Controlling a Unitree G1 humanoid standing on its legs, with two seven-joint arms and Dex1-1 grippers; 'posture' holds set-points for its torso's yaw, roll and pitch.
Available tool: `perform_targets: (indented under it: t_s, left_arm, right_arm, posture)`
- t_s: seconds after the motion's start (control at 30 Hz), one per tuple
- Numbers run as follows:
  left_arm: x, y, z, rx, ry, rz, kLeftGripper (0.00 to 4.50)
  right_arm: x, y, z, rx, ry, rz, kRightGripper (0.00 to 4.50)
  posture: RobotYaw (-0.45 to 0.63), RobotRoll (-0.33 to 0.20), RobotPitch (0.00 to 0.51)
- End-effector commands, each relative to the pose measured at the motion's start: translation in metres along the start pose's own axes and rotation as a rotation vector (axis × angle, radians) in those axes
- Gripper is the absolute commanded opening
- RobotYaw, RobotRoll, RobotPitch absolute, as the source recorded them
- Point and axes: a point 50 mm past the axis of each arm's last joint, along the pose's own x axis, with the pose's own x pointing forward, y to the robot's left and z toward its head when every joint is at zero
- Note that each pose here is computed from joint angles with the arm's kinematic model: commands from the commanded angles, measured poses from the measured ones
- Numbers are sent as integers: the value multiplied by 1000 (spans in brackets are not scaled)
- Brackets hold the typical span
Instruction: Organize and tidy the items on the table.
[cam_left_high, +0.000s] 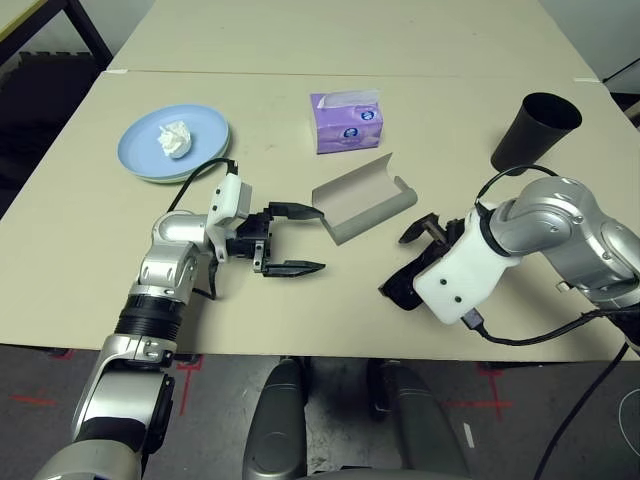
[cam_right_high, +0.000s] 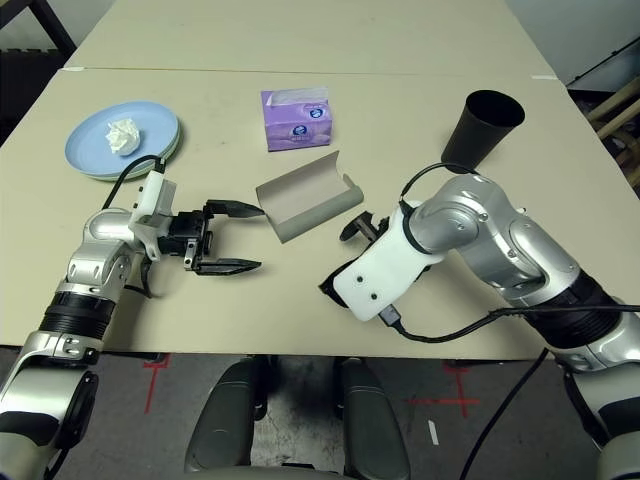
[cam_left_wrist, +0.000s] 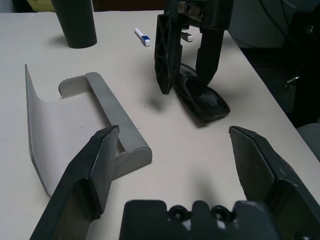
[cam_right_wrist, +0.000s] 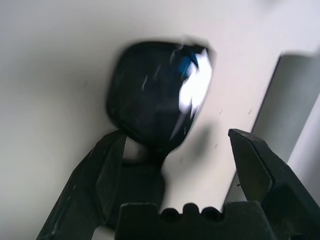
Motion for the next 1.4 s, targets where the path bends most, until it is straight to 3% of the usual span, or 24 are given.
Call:
perform_targets:
  t_s: [0.03,0.37,0.6,0.93,1.4]
  left_arm:
    - [2,-4,-1,6,8,-17,4475]
    - [0,-4,-1,4,16,-14,4475]
    - [-1,-3,-1,4,21,-16,4475]
    - [1,-3,-1,3,23,-24,4475]
    - [1,-2,-1,0,24,-20,4475]
  right_arm:
    - [-1,-2,4,-12,11,14,4500]
    - [-13,-4,-16,8,36,20,4500]
    - [-10,15,-31,96,37,48,4500]
    - [-3,40,-23,380,-16,90,4500]
    - [-2,41,-20,550,24,87,4500]
  posture:
    - [163,0,235]
    - [163,0,232]
    - [153,0,233]
    - [143,0,231]
    - [145,0,230]
